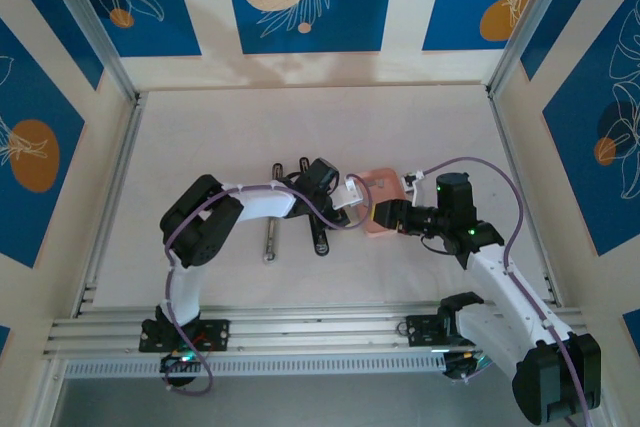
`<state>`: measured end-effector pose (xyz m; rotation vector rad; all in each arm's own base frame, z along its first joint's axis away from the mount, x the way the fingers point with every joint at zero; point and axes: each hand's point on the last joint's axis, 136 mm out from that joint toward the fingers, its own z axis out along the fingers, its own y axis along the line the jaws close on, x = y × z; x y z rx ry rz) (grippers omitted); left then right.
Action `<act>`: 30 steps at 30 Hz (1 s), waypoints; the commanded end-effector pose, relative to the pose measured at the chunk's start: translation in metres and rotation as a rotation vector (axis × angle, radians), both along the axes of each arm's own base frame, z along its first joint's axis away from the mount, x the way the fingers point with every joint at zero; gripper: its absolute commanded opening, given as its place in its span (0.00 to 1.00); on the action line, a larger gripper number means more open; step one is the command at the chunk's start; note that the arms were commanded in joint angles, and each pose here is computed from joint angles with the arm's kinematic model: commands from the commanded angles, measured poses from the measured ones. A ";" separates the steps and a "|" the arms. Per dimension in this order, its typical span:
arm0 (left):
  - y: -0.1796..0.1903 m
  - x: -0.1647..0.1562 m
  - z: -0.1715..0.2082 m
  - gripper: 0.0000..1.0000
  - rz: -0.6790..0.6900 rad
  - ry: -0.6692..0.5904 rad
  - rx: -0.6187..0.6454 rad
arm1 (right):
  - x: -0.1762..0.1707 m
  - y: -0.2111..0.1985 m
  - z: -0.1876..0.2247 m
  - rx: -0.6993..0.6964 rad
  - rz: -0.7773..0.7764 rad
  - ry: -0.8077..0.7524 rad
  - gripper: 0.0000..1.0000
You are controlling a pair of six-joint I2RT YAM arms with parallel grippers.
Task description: Load the staples into the stapler
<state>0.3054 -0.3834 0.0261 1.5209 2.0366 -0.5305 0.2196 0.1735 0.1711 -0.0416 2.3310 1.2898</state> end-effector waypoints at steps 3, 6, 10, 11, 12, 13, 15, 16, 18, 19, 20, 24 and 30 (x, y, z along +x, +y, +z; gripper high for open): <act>-0.006 0.000 0.036 0.46 0.005 -0.040 -0.053 | -0.001 -0.004 0.010 -0.032 -0.007 -0.016 0.50; -0.004 0.002 0.063 0.49 0.040 -0.071 -0.118 | -0.001 -0.005 0.009 -0.060 -0.012 -0.010 0.50; 0.005 0.004 0.096 0.54 0.116 -0.084 -0.212 | 0.000 -0.005 0.007 -0.111 -0.007 0.008 0.50; 0.009 0.006 0.101 0.55 0.144 -0.081 -0.229 | 0.000 -0.004 0.007 -0.122 -0.002 0.014 0.50; 0.014 0.007 0.106 0.57 0.169 -0.077 -0.243 | 0.001 -0.003 0.006 -0.133 0.003 0.019 0.49; 0.020 0.007 0.111 0.58 0.197 -0.073 -0.260 | 0.001 -0.001 0.006 -0.146 0.013 0.026 0.49; 0.033 0.010 0.118 0.60 0.267 -0.059 -0.287 | 0.003 0.002 0.004 -0.177 0.025 0.036 0.49; 0.040 0.011 0.121 0.61 0.303 -0.047 -0.302 | 0.003 0.005 0.004 -0.196 0.035 0.037 0.49; 0.054 0.012 0.127 0.62 0.364 -0.031 -0.328 | 0.006 0.010 0.002 -0.235 0.051 0.043 0.48; 0.063 0.012 0.128 0.62 0.400 -0.019 -0.340 | 0.007 0.013 0.000 -0.259 0.063 0.049 0.49; 0.069 0.011 0.129 0.62 0.426 -0.009 -0.353 | 0.008 0.017 -0.002 -0.284 0.078 0.054 0.49; 0.099 0.009 0.134 0.65 0.532 -0.003 -0.406 | 0.012 0.035 -0.010 -0.360 0.154 0.083 0.48; 0.138 0.002 0.132 0.70 0.694 0.036 -0.538 | 0.034 0.070 -0.032 -0.485 0.244 0.132 0.48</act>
